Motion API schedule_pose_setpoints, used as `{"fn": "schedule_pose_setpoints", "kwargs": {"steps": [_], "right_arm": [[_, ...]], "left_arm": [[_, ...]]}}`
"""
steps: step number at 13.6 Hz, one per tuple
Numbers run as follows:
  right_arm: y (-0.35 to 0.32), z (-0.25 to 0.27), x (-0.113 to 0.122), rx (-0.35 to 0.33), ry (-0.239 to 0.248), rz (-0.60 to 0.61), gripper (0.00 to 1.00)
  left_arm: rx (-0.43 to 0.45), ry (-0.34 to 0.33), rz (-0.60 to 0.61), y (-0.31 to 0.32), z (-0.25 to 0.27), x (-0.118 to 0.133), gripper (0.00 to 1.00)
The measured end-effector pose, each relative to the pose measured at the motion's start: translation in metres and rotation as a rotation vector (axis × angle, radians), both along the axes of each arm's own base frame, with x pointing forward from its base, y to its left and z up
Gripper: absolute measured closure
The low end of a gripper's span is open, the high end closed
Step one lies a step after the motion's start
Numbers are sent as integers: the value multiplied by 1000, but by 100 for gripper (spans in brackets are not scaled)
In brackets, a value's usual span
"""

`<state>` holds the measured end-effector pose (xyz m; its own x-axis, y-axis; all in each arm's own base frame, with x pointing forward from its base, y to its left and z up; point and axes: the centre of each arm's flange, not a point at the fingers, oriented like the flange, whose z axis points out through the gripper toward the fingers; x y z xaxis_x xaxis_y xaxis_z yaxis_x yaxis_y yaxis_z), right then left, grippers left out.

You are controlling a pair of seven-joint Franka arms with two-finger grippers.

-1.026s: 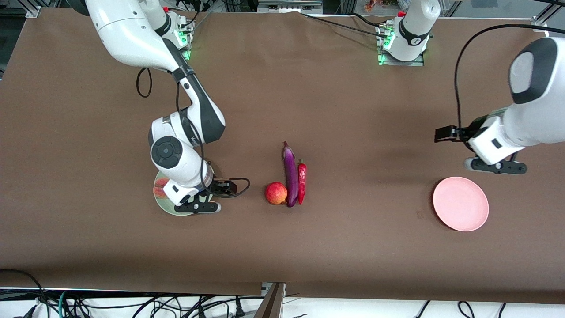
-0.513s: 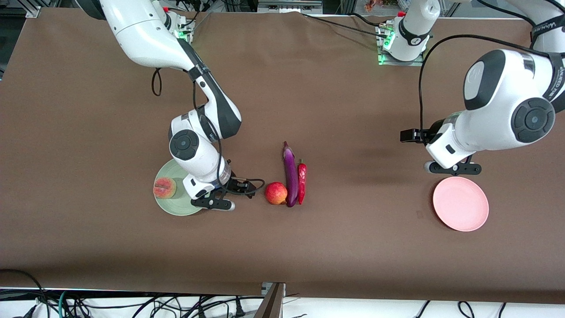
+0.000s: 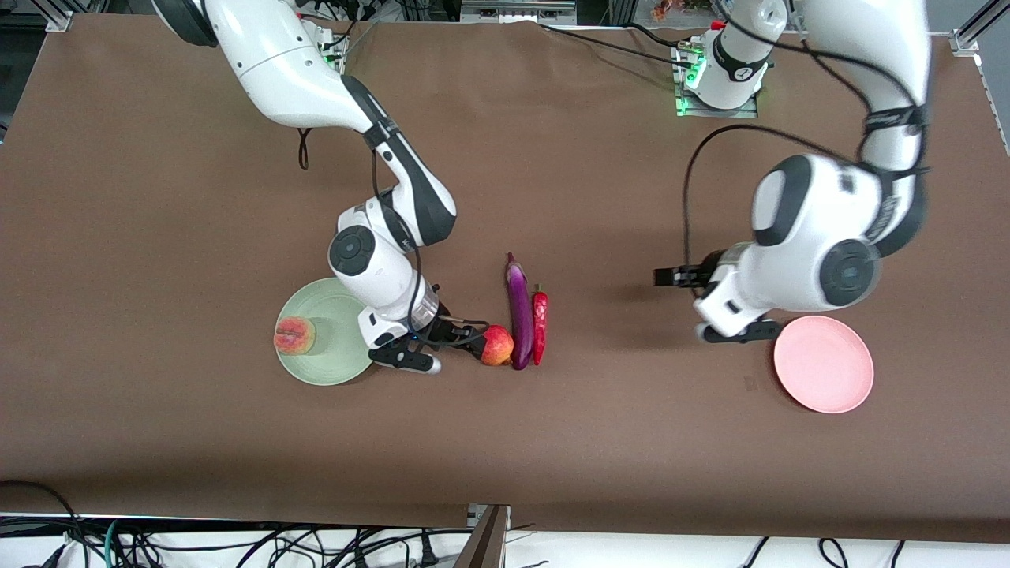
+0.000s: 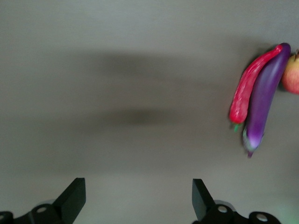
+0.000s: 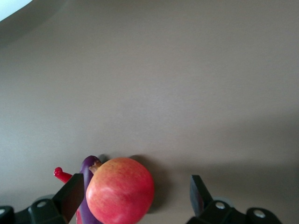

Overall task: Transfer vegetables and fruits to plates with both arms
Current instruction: 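Release the peach while the left gripper reaches toward the chili, then grasp the pomegranate with the right gripper while the left grasps the chili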

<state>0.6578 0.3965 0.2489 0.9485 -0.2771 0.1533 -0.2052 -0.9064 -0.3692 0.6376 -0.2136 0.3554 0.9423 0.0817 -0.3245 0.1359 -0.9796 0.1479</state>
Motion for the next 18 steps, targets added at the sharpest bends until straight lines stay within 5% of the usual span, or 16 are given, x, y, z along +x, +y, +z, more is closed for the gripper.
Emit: {"fn": "schedule_pose_setpoints", "kwargs": {"steps": [8, 18], "right_arm": [[31, -35, -17, 45, -60, -48, 0], [40, -62, -25, 52, -84, -55, 4]], "left_arm": [[-1, -119, 114, -147, -130, -16, 0], [14, -182, 113, -174, -181, -5, 0]]}}
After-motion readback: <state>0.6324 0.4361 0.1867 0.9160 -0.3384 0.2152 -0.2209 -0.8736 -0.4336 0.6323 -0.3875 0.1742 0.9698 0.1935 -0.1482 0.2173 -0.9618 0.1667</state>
